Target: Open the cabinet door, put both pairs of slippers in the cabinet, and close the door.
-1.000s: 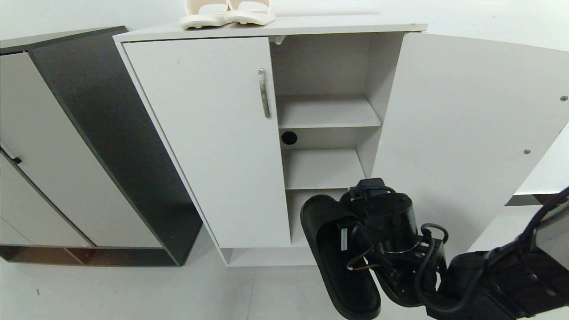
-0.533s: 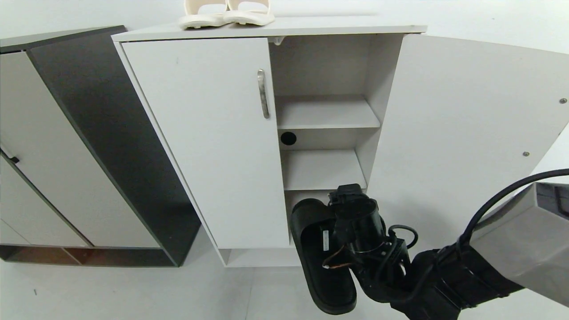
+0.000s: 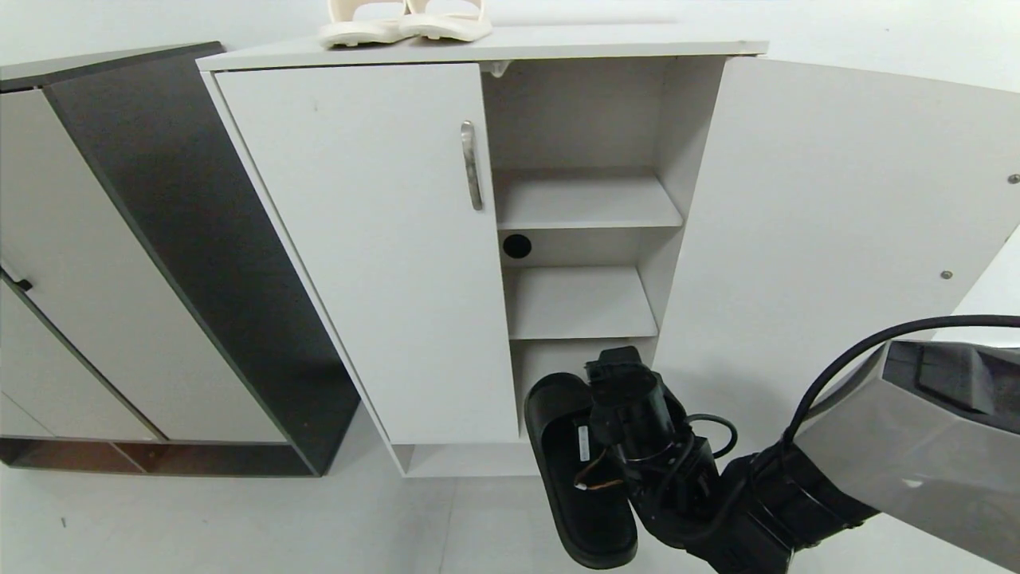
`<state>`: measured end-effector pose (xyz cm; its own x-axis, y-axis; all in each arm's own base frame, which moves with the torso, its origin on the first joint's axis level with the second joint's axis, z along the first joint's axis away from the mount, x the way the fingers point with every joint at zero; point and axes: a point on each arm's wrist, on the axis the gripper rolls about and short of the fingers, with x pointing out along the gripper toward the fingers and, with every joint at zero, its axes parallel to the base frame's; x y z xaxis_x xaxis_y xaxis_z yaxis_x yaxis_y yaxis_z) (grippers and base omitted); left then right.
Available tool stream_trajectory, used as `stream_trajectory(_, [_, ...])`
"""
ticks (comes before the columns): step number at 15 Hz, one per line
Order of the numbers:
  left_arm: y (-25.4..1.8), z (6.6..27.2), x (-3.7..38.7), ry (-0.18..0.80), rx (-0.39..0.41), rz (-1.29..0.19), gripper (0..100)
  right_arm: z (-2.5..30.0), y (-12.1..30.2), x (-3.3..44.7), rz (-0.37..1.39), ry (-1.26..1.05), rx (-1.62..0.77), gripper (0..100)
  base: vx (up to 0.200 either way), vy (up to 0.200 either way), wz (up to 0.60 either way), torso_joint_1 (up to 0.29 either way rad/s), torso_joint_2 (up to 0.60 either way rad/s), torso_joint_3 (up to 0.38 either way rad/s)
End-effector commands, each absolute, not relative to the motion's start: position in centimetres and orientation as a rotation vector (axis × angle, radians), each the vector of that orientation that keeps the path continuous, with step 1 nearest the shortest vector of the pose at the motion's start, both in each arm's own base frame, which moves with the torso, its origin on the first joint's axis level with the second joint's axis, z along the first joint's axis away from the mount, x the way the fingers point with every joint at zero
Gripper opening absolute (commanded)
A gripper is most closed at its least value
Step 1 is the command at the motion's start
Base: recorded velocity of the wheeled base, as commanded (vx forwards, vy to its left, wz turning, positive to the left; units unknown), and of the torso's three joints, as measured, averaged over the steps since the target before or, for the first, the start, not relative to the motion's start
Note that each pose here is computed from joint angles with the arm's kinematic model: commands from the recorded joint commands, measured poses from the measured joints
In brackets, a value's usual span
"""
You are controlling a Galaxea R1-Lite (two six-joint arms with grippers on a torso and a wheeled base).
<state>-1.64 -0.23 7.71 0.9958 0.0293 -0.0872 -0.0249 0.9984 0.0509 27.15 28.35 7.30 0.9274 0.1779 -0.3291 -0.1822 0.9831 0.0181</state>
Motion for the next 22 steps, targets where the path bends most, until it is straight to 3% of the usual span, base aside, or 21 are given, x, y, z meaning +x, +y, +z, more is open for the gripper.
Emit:
stream_trajectory(1, [-0.1, 7.7, -1.7, 0.080, 0.053, -0.036, 0, 6.9, 28.4, 27.3, 0.179, 0.342, -0.019, 0, 0.000, 0.000, 0.00, 0.002, 0.01, -0.144])
stream_trajectory(8, [-0.1, 7.6, -2.2, 0.017, 0.050, -0.054, 0, 7.7, 28.4, 27.7, 0.146, 0.292, 0.012, 0, 0.000, 0.000, 0.00, 0.005, 0.00, -0.192])
stream_trajectory(14, [-0.1, 7.5, -2.3, 0.003, 0.047, -0.049, 0, 9.8, 29.1, 26.7, 0.155, 0.053, 0.008, 0, 0.000, 0.000, 0.00, 0.005, 0.00, -0.164])
stream_trajectory(16, [-0.1, 7.5, -2.3, 0.003, 0.047, -0.049, 0, 9.8, 29.1, 26.6, 0.155, -0.050, -0.021, 0, 0.000, 0.000, 0.00, 0.000, 0.00, 0.000])
stream_trajectory(22, [-0.1, 7.5, -2.3, 0.003, 0.046, -0.049, 0, 8.0, 29.2, 27.1, 0.138, -0.008, -0.063, 0, 0.000, 0.000, 0.00, 0.000, 0.00, 0.000])
